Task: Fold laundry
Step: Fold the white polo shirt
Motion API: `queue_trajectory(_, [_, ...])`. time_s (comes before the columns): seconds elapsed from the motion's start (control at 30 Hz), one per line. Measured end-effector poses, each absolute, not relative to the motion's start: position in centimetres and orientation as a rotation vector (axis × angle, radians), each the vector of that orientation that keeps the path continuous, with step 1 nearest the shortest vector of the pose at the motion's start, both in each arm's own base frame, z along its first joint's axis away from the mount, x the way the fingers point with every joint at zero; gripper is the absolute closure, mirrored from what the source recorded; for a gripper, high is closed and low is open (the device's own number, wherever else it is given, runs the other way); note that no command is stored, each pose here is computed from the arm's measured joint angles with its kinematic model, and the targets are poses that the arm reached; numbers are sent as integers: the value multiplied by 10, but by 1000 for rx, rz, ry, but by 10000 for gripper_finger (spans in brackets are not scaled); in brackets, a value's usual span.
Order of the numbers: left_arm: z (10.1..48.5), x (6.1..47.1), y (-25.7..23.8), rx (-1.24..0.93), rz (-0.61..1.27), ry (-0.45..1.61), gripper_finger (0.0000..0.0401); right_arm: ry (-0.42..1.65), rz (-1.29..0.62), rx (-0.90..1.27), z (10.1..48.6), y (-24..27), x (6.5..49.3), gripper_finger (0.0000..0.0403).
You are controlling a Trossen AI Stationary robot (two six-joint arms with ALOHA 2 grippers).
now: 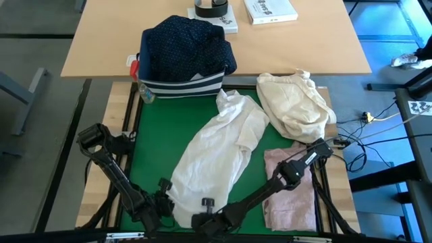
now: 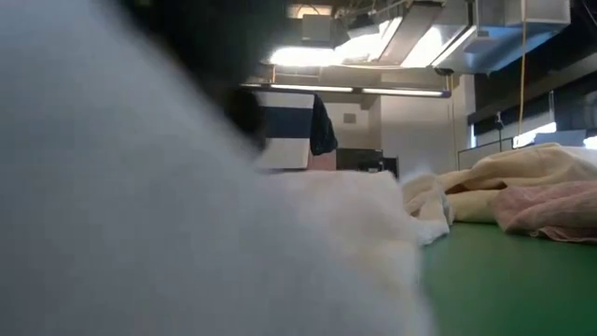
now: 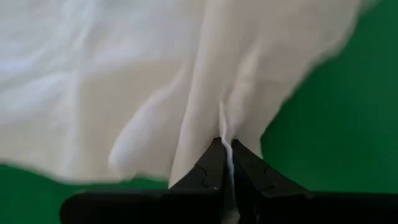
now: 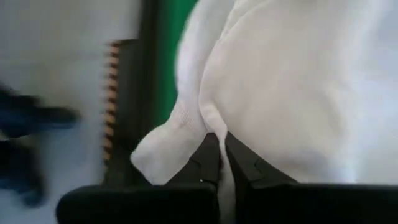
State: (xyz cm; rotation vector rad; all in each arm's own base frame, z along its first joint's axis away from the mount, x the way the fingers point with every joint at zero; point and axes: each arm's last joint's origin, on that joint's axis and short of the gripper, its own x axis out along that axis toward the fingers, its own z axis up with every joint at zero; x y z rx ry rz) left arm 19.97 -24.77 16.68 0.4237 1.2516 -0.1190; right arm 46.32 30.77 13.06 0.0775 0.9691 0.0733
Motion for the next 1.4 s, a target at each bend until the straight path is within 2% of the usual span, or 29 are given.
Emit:
queue_trajectory(0.13, [167, 197, -241, 460, -35, 1264, 397, 976, -85, 98, 133, 291, 466, 395])
queue_trajectory(0.23, [167, 199, -241, 450, -28, 1257, 396, 992, -118, 256, 134, 285, 471, 393])
queue_trajectory(0.33, [167, 199, -241, 446, -27, 1253, 396, 1013, -116, 309, 135, 277, 475, 379])
queue_trajectory(0.43, [167, 200, -240, 439, -24, 1254, 396, 1015, -88, 336, 143, 275, 477, 341])
queue_trajectory(0.67, [167, 200, -241, 432, -25, 1249, 396, 943, 30, 397, 182, 291, 468, 220])
queue_trajectory(0.83, [167, 201, -242, 422, -31, 1240, 395, 847, 61, 384, 181, 315, 462, 169])
queue_trajectory(1.03, [167, 202, -242, 421, -39, 1242, 395, 766, -15, 296, 153, 329, 462, 160])
queue_trajectory(1.17, [167, 202, -242, 419, -38, 1244, 395, 822, -42, 228, 131, 328, 460, 159])
queue_trajectory(1.4, [167, 203, -241, 414, -37, 1244, 395, 944, -23, 186, 119, 318, 461, 164])
